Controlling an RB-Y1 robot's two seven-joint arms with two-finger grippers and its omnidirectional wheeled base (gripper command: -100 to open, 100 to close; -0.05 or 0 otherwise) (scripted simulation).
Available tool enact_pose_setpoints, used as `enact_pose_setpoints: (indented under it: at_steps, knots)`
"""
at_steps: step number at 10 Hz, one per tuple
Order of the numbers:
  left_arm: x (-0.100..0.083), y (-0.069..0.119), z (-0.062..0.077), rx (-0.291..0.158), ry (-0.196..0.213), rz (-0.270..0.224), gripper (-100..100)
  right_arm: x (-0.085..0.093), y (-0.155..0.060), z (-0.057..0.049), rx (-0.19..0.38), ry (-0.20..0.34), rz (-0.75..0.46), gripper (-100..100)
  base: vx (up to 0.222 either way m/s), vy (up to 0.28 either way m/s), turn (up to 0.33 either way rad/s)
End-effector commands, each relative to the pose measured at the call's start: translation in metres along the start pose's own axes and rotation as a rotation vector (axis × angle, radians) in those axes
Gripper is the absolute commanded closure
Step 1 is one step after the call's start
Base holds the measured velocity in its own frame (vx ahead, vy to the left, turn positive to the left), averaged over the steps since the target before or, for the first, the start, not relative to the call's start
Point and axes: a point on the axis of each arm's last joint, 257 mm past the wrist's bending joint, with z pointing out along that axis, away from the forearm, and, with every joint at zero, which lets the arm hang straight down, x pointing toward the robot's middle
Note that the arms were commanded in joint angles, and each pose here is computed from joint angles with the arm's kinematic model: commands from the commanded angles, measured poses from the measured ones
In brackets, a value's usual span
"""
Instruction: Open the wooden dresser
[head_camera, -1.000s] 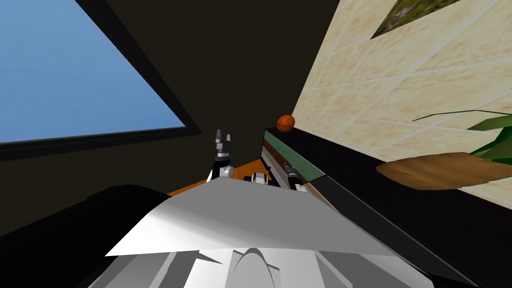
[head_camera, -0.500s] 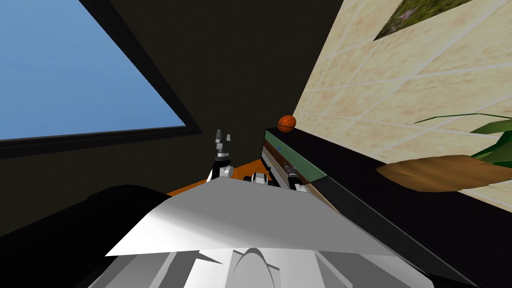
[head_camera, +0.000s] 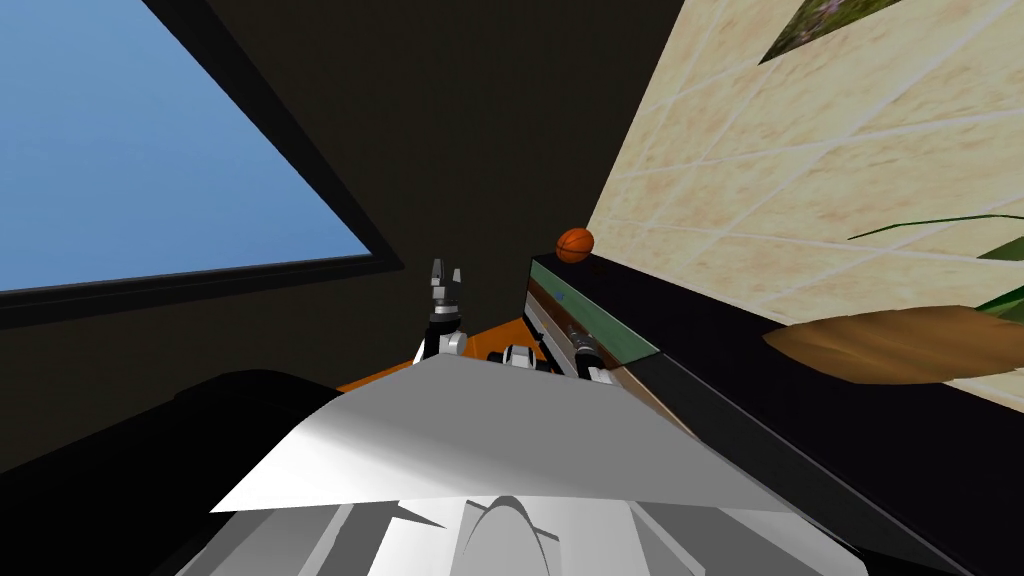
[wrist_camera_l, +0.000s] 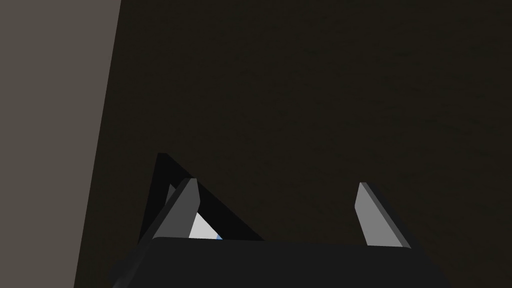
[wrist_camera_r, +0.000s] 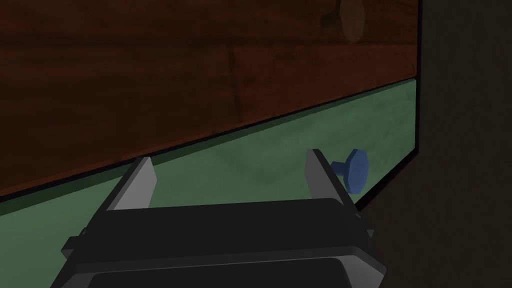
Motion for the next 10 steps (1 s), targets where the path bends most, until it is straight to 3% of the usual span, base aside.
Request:
enact_pose_setpoints:
  at_steps: [1, 10]
  knots:
    - [0.000, 0.000, 0.000, 0.000, 0.000, 0.000, 0, 0.019, -0.014, 0.001, 0.036, 0.039, -0.045, -100, 0.027, 0.049, 0.045]
    - [0.000, 0.000, 0.000, 0.000, 0.000, 0.000, 0, 0.058, -0.078, -0.002, 0.206, 0.128, -0.379, -100, 0.066, 0.073, 0.039]
